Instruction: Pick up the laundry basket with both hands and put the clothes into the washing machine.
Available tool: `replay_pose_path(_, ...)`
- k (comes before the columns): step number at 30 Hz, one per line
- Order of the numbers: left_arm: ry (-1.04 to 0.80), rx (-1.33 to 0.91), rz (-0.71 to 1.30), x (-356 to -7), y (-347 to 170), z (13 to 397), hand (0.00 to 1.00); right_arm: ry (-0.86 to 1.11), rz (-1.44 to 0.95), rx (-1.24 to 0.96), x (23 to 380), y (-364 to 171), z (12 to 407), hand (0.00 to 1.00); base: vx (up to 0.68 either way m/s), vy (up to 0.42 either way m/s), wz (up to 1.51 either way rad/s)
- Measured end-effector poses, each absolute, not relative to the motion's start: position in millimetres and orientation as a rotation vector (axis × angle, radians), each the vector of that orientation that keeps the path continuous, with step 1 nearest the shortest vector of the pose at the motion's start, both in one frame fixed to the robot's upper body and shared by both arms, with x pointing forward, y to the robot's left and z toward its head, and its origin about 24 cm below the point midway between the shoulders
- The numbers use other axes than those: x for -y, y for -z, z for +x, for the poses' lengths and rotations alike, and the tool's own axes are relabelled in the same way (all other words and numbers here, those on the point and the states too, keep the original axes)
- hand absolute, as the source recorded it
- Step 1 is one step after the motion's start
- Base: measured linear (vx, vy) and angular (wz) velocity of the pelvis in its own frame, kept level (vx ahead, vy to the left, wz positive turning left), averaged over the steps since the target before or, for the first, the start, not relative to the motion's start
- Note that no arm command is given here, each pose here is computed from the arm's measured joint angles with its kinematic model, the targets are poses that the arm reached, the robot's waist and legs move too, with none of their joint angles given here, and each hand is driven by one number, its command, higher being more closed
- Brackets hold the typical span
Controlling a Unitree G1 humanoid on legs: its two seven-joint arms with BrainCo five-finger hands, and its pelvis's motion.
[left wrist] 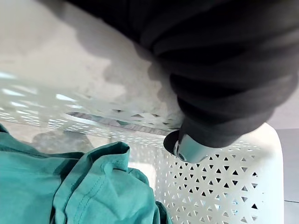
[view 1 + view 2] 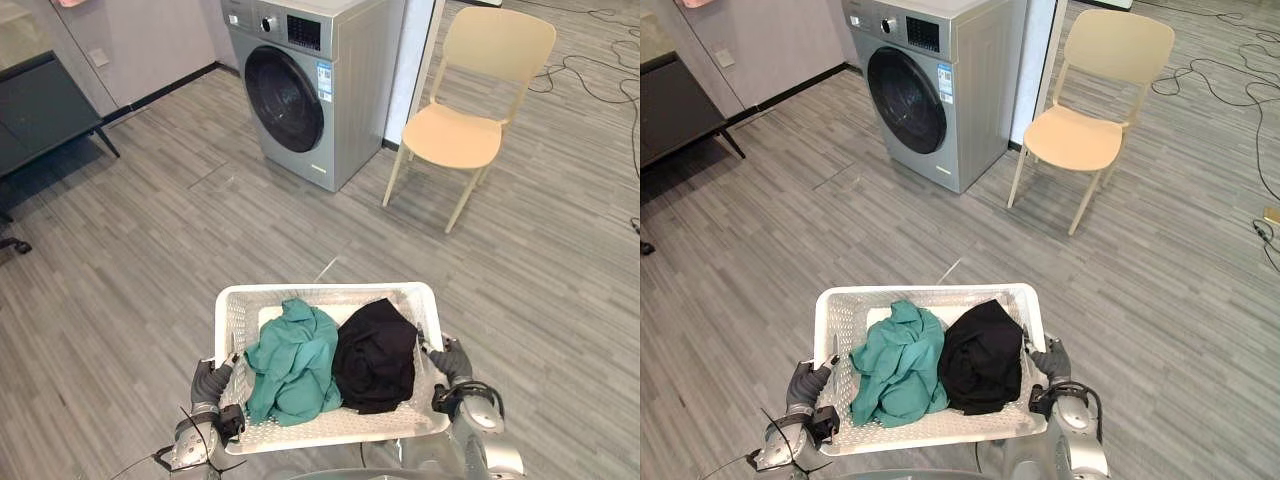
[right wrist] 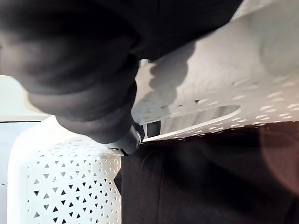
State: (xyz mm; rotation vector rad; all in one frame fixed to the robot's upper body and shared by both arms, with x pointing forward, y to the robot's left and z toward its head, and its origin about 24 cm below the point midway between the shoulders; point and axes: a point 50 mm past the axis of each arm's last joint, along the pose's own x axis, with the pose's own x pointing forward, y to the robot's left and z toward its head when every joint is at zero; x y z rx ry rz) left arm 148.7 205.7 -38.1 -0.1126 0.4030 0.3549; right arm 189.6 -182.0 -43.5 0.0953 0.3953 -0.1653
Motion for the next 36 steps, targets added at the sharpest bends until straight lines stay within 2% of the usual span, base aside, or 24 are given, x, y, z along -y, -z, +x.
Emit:
replay_pose_path(7,-0.32,-0.382,-0.123,-201,34,152,1.0,0.21,0.096,-0.355,187,34,186,1.0,0.72,0.007,-0.35)
replay_pose_path(16,-0.325,-0.372,-0.037,-217,25,144,1.0,0.24,0.188,-0.399,172,46,184,1.0,0.61,0.331,-0.92)
replay_pose_path(22,-0.344,-0.303,-0.067,-221,13,152,1.0,0.212,0.171,-0.332,170,34,205,1.0,0.48,0.116,-0.74)
replay_pose_path(25,-0.345,-0.335,-0.085,-225,25,167,1.0,0.203,0.169,-0.361,169,39,216,1.0,0.46,-0.028,-0.27)
replay_pose_path(36,-0.306,-0.423,-0.15,-201,45,161,1.0,0.239,0.102,-0.395,189,45,203,1.0,0.55,-0.178,-0.05)
